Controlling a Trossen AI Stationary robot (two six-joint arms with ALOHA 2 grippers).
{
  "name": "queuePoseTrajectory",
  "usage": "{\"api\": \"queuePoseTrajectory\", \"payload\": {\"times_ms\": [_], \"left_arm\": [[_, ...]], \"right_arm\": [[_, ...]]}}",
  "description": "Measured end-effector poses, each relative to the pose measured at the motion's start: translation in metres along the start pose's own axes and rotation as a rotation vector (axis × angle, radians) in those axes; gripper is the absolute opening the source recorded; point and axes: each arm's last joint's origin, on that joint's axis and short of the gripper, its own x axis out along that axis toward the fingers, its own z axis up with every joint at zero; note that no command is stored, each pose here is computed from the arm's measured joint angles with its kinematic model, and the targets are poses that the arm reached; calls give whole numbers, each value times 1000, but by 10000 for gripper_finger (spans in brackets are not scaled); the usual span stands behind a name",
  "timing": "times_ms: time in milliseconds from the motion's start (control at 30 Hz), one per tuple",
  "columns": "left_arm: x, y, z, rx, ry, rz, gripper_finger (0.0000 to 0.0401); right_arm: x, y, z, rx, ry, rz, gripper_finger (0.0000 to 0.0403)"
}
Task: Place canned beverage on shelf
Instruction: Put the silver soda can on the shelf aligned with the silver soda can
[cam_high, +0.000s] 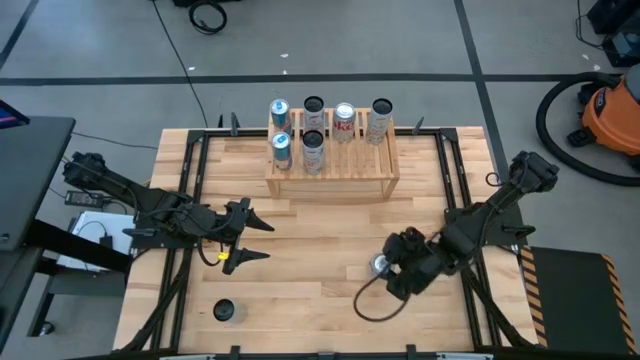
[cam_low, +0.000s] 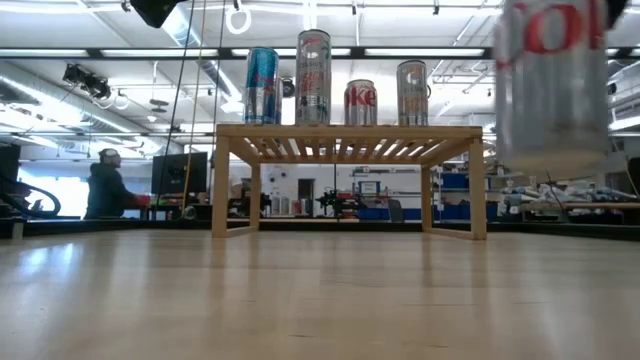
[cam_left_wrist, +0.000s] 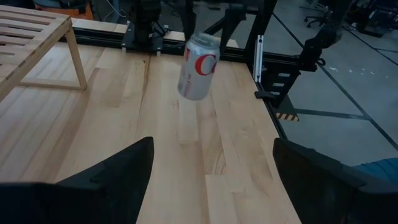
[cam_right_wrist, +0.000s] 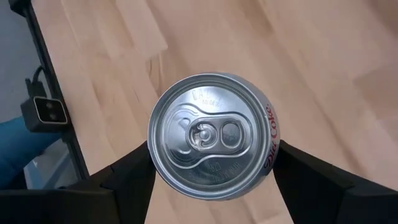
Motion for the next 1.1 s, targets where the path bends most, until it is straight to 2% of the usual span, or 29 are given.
{"api": "queuePoseTrajectory", "payload": {"times_ms": [267, 467, 600, 1100], "left_arm": [[0, 0, 0, 1, 2, 0, 332], [0, 0, -1, 2, 8, 3, 332], [0, 0, -1, 2, 9, 1, 332], [0, 1, -5, -14, 48, 11, 332]], "right_arm": [[-18, -10, 54, -67, -48, 15, 293], [-33, -29, 90, -89, -89, -35, 292], [-41, -44, 114, -81, -105, -28, 293], [-63, -101, 171, -45, -183, -23, 293]]}}
